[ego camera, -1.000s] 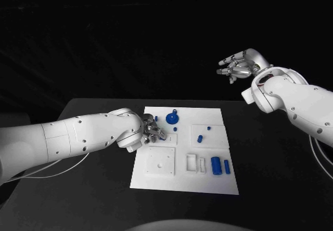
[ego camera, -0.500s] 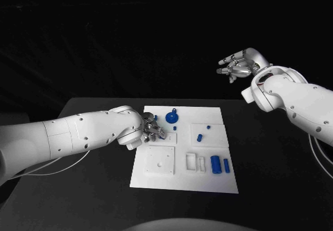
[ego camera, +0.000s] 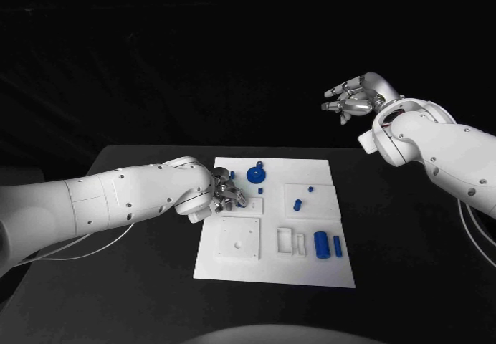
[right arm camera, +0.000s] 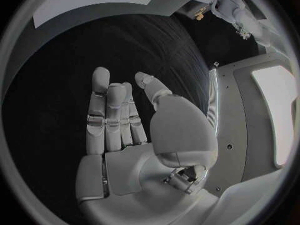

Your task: Assemble the parts on the task board

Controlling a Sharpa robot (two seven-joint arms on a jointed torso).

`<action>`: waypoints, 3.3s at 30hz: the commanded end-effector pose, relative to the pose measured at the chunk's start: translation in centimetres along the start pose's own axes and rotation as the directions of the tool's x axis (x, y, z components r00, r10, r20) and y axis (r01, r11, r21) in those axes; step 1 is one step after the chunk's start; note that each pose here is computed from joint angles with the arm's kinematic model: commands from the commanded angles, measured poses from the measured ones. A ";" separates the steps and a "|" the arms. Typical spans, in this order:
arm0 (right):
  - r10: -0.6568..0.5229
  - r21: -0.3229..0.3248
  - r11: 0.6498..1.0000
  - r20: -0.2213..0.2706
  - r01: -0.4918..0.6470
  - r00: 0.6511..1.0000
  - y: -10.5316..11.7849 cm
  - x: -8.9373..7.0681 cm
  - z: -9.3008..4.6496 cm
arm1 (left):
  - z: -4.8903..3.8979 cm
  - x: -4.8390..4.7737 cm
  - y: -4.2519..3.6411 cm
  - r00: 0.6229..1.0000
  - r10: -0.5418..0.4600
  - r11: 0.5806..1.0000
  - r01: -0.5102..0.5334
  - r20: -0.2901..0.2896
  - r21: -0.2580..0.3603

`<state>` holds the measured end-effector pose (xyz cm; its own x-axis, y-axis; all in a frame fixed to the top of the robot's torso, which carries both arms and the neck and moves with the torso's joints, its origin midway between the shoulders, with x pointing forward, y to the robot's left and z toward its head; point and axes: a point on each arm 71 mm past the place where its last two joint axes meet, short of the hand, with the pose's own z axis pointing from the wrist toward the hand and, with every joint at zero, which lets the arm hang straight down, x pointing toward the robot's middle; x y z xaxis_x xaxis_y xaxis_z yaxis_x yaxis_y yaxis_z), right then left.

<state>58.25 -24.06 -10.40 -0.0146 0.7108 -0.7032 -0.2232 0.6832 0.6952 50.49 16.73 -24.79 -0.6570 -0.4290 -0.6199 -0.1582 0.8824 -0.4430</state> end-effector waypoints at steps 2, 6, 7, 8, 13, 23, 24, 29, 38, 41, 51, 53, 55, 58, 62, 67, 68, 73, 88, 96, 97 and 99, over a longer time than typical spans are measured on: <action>-0.001 -0.003 1.000 -0.019 0.001 1.000 0.1 0.2 0.0 | 0.10 0.73 0.03 0.999 -0.010 1.000 0.009 -0.045 -0.008; -0.001 -0.003 1.000 -0.022 0.001 1.000 0.0 0.3 0.1 | 0.12 0.67 0.05 0.999 -0.017 1.000 0.017 -0.042 -0.008; -0.001 -0.003 1.000 -0.022 0.001 1.000 0.0 0.3 0.1 | 0.12 0.65 0.05 0.999 -0.018 1.000 0.018 -0.041 -0.008; -0.001 -0.002 1.000 -0.022 0.001 1.000 0.0 0.3 0.1 | 0.13 0.63 0.05 0.999 -0.019 1.000 0.019 -0.041 -0.008; -0.002 -0.001 1.000 -0.025 0.001 1.000 0.0 0.3 0.1 | 0.17 0.66 0.07 0.998 -0.029 1.000 0.029 -0.057 -0.010; 0.000 0.006 1.000 -0.036 0.001 0.999 -0.2 0.6 0.1 | 0.13 0.47 -0.10 0.992 -0.029 1.000 0.027 -0.119 -0.015; 0.000 0.006 1.000 -0.037 0.001 0.999 -0.2 0.6 0.1 | 0.11 0.36 -0.15 0.992 -0.028 1.000 0.026 -0.120 -0.014; 0.000 0.010 1.000 -0.042 0.000 0.999 -0.3 0.8 0.1 | 0.05 -0.13 -0.47 0.992 -0.021 1.000 0.020 -0.121 -0.011; 0.001 0.014 1.000 -0.050 -0.001 0.999 -0.4 1.1 0.1 | 0.12 -0.67 -1.10 0.993 -0.006 1.000 0.005 -0.116 -0.003; 0.001 0.015 1.000 -0.051 -0.001 0.999 -0.4 1.1 0.1 | 0.15 -0.84 -1.23 0.994 0.001 1.000 -0.001 -0.110 -0.002; 0.002 0.020 1.000 -0.055 -0.001 0.998 -0.6 1.3 0.1 | 0.35 -1.31 -1.80 0.993 0.042 0.999 -0.042 -0.107 -0.004; 0.002 0.020 1.000 -0.056 -0.001 0.998 -0.6 1.3 0.1 | 0.41 -1.31 -1.86 0.992 0.053 0.998 -0.054 -0.116 -0.009; 0.002 0.020 1.000 -0.056 -0.001 0.998 -0.6 1.3 0.1 | 0.47 -1.28 -1.90 0.990 0.064 0.998 -0.066 -0.127 -0.014; 0.002 0.021 1.000 -0.057 0.000 0.998 -0.6 1.4 0.1 | 0.55 -1.25 -1.94 0.987 0.075 0.997 -0.078 -0.140 -0.019; 0.001 0.021 1.000 -0.059 0.000 0.998 -0.6 1.4 0.1 | 0.67 -1.24 -1.96 0.984 0.088 0.995 -0.093 -0.154 -0.025; 0.001 0.021 1.000 -0.060 0.000 0.998 -0.6 1.4 0.1 | 0.81 -1.35 -1.84 0.982 0.096 0.994 -0.103 -0.165 -0.033; 0.001 0.022 1.000 -0.062 0.000 0.998 -0.6 1.4 0.1 | 0.82 -1.38 -1.81 0.981 0.098 0.994 -0.105 -0.166 -0.034; 0.001 0.021 1.000 -0.071 0.001 0.997 -0.6 1.5 0.1 | 0.85 -1.52 -1.66 0.981 0.106 0.993 -0.113 -0.162 -0.035; -0.001 0.017 1.000 -0.091 0.002 0.996 -0.6 1.8 0.1 | 0.89 -2.00 -1.29 0.987 0.101 0.994 -0.106 -0.128 -0.040; -0.001 0.016 1.000 -0.094 0.002 0.996 -0.5 1.8 0.1 | 1.00 -2.02 -1.50 0.989 0.098 0.994 -0.102 -0.114 -0.033; -0.001 0.016 1.000 -0.094 0.003 0.996 -0.5 1.8 0.1 | 1.00 -2.04 -1.49 0.989 0.097 0.994 -0.101 -0.113 -0.033; -0.002 0.016 1.000 -0.094 0.003 0.996 -0.5 1.8 0.1 | 1.01 -2.10 -1.44 0.989 0.096 0.994 -0.100 -0.110 -0.034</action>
<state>58.47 -23.28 -11.99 -0.0916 0.6983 -0.7100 -0.1987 0.6858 0.7001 52.74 16.11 -23.53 -0.7555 -0.3188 -0.5723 -0.1204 0.9263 -0.3571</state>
